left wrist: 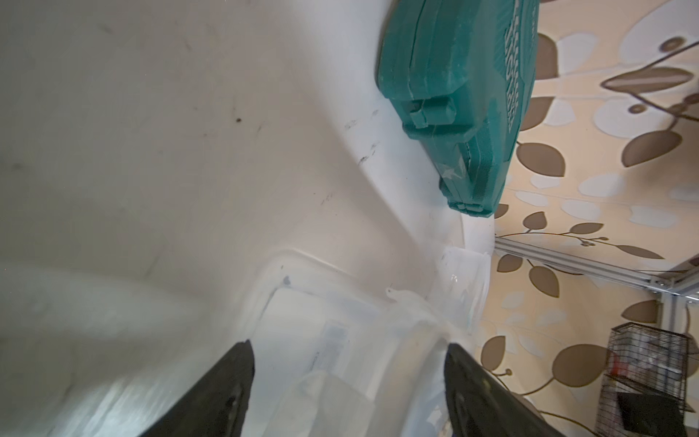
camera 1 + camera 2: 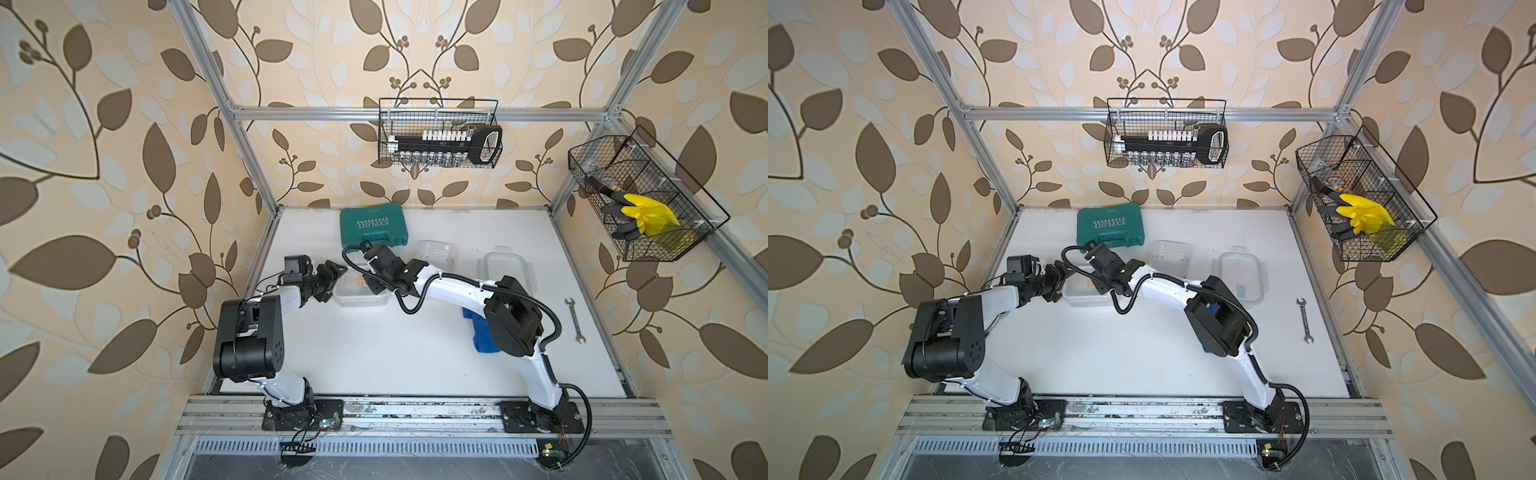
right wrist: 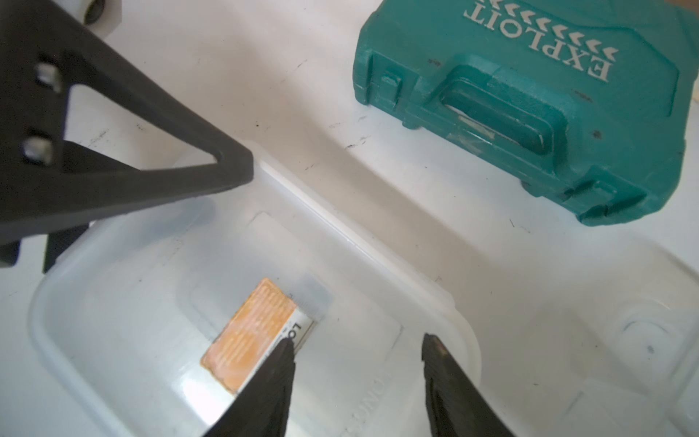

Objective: Wipe the insides of the lunch boxes
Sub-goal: Open the fastener of the lunch box.

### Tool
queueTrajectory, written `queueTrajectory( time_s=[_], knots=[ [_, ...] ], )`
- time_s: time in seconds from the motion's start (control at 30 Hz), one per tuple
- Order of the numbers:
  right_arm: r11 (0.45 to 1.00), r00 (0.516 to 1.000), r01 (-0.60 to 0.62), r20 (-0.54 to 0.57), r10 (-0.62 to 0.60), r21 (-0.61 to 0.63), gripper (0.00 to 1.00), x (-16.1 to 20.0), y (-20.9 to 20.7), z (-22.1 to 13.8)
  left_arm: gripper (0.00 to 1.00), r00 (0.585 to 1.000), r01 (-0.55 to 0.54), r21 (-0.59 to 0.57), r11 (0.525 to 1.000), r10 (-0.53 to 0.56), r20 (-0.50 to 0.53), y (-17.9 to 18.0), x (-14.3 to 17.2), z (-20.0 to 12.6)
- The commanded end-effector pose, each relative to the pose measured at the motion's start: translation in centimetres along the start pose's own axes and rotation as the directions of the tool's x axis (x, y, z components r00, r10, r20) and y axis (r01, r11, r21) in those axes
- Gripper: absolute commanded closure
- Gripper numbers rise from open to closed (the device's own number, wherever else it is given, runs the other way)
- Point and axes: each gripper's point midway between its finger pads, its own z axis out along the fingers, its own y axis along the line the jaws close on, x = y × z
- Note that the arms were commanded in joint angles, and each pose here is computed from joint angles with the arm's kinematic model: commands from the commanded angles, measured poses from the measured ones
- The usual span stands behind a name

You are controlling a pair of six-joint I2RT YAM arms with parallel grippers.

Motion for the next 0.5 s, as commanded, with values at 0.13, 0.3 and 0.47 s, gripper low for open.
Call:
queueTrajectory(
  time_s=[0.13, 0.3, 0.47],
  knots=[
    [0.999, 0.977, -0.028, -0.209, 0.034, 0.032, 0.48, 8.3, -0.2, -0.3, 0.24, 1.0, -0.028, 0.148, 0.989, 0.028, 0.002, -4.1, -1.4, 0.2],
    [0.995, 0.97, -0.066, -0.227, 0.08, 0.071, 0.49, 8.9, -0.5, -0.4, 0.23, 1.0, 0.03, 0.169, 0.985, -0.031, 0.002, -3.5, -0.6, -0.1],
    [0.993, 0.961, -0.075, -0.258, 0.097, 0.092, 0.48, 10.2, -0.3, 0.0, 0.23, 0.997, 0.07, 0.167, 0.983, -0.073, 0.015, -2.3, 0.1, -0.2]
  ],
)
